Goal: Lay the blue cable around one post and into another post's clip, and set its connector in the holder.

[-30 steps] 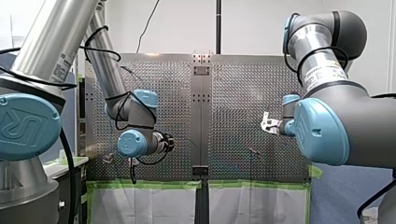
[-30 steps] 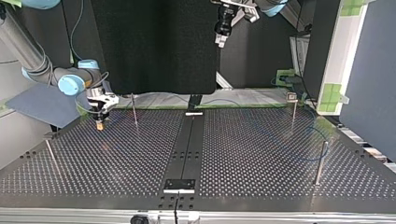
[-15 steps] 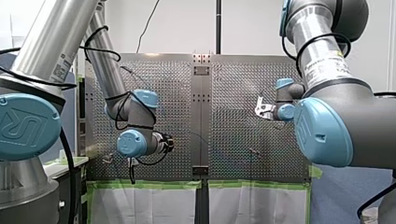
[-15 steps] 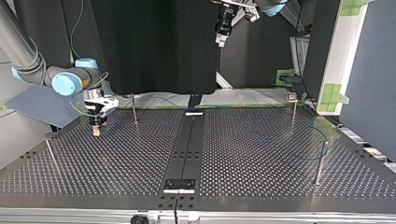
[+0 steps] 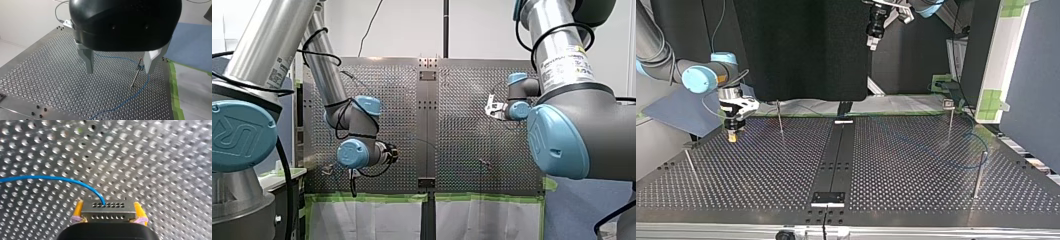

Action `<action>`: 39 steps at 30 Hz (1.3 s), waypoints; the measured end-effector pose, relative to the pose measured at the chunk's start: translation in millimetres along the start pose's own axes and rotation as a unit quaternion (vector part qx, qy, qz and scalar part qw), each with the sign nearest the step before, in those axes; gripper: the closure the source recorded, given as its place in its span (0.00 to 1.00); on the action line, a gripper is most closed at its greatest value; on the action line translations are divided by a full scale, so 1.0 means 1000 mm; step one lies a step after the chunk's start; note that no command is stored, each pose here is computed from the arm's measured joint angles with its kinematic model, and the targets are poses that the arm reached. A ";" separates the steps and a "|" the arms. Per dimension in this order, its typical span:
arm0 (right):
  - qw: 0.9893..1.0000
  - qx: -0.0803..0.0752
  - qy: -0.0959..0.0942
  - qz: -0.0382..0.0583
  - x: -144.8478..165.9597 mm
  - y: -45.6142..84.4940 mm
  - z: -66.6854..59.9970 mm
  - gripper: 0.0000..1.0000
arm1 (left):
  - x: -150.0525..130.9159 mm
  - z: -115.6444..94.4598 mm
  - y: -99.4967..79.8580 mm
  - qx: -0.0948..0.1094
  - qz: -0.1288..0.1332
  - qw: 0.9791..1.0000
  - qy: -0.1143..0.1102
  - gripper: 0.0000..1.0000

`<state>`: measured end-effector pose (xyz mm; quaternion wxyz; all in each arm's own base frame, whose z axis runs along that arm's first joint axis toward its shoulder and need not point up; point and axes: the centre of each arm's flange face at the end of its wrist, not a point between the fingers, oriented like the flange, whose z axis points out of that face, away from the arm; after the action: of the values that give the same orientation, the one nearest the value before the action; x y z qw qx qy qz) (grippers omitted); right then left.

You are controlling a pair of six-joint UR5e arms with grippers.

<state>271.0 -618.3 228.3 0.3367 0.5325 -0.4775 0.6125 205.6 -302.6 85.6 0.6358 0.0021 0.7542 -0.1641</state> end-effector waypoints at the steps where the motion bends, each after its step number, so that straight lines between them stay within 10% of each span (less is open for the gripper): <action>1: 1.000 -0.001 0.002 0.003 0.004 0.000 -0.002 1.00 | 0.000 0.000 0.000 0.000 0.000 1.000 0.000 0.00; 15: 0.999 -0.018 0.048 0.017 0.083 0.020 -0.025 1.00 | 0.000 0.000 0.001 -0.001 0.004 1.000 0.003 0.00; 39: 0.996 -0.083 0.025 0.012 0.093 0.090 -0.037 1.00 | 0.001 0.000 0.003 -0.006 0.011 1.000 0.009 0.00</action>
<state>157.1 -621.0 299.1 0.3843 0.4815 -0.5244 0.5878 205.9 -299.7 84.1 0.6311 0.0082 0.7606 -0.1522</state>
